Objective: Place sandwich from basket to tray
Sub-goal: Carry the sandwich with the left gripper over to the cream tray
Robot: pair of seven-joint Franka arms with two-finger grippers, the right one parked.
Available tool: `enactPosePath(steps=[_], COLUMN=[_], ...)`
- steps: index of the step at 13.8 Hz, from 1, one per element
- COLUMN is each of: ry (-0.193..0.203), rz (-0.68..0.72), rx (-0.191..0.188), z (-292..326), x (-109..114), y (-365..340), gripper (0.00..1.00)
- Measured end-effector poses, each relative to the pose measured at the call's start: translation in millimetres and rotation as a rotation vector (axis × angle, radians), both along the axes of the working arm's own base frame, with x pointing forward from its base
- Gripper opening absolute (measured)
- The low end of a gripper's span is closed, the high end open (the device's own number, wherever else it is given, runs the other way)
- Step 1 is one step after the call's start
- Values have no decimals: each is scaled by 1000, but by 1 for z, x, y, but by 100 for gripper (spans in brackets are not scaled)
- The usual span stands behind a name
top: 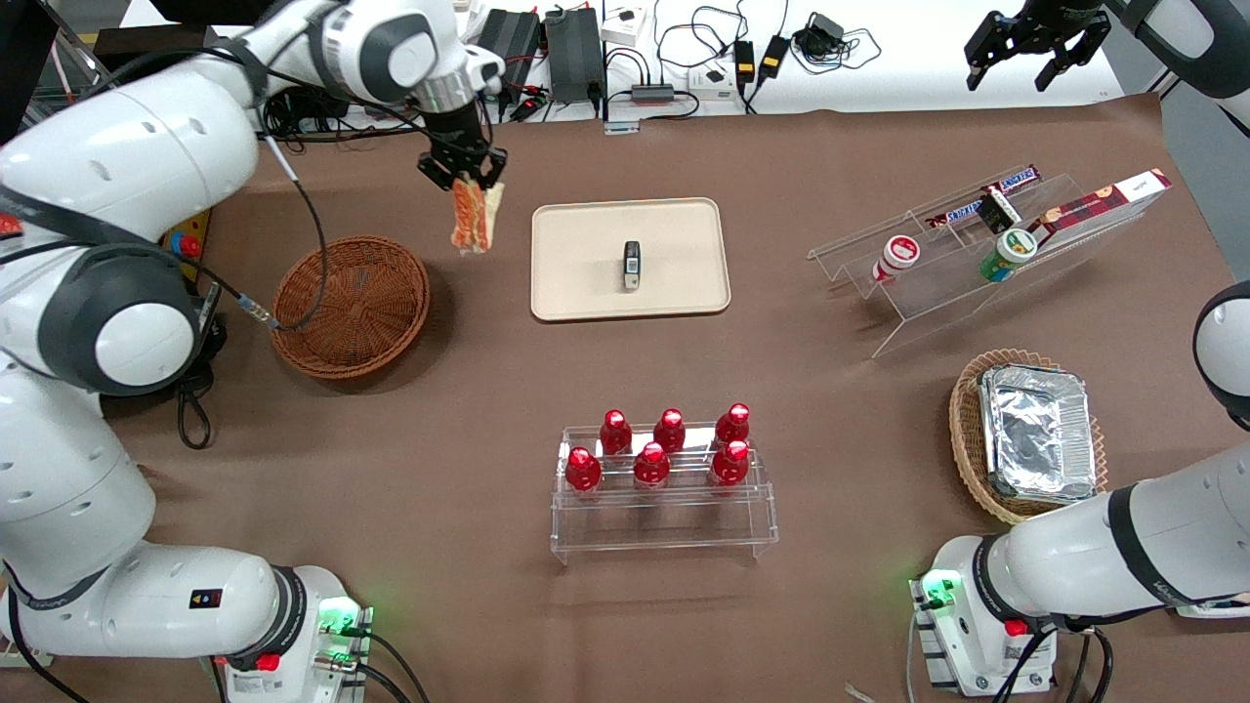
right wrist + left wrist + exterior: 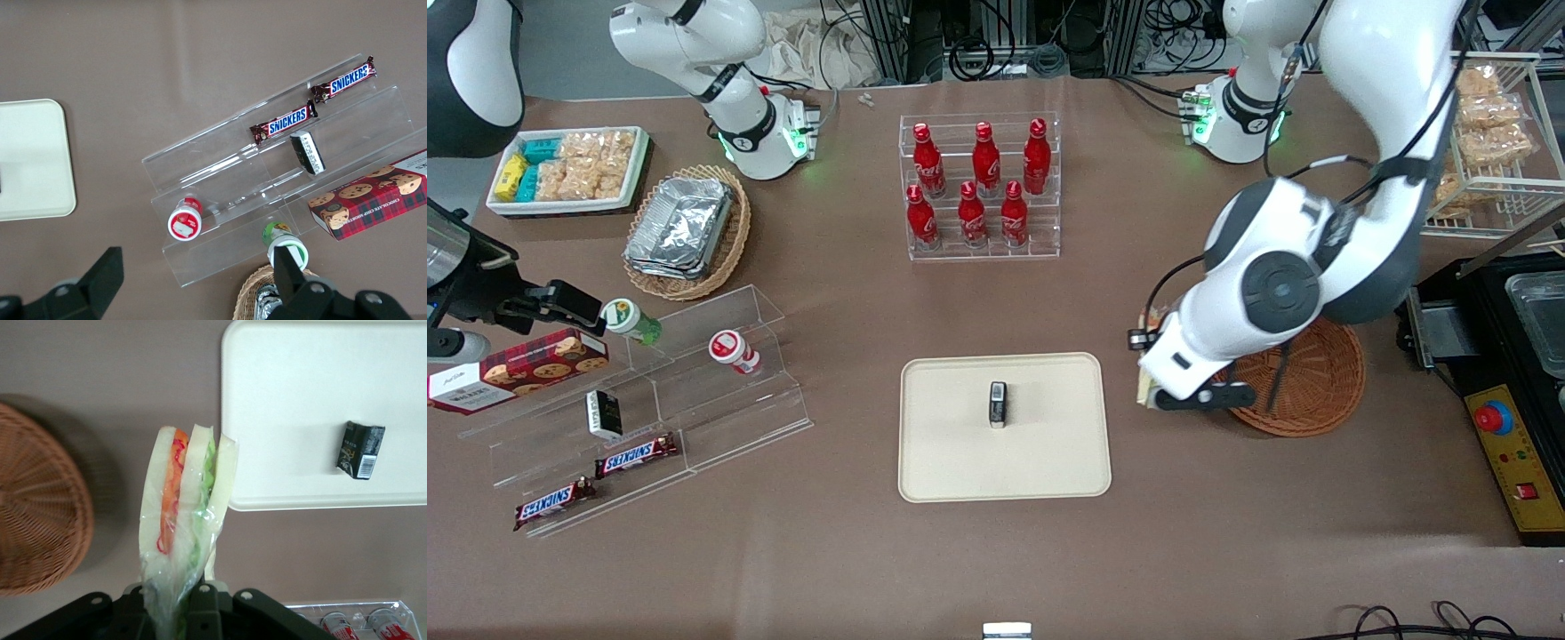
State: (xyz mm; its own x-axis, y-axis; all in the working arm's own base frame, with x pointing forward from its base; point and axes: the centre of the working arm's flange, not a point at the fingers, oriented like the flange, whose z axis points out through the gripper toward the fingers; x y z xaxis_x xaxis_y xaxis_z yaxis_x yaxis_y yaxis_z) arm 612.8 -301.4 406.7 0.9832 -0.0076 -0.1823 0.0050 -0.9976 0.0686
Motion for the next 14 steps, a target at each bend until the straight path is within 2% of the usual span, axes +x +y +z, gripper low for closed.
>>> enactPosePath(steps=[4, 6, 7, 9, 14], ry=[-9, -86, -111, -129, -161], rz=[-41, -21, -16, -14, 35], rx=[-19, -63, -69, -44, -39], z=[-29, -26, -25, -30, -40], x=[-4, 0, 1, -1, -3], y=[-31, -48, -53, -59, -78], gripper=[16, 16, 16, 16, 16])
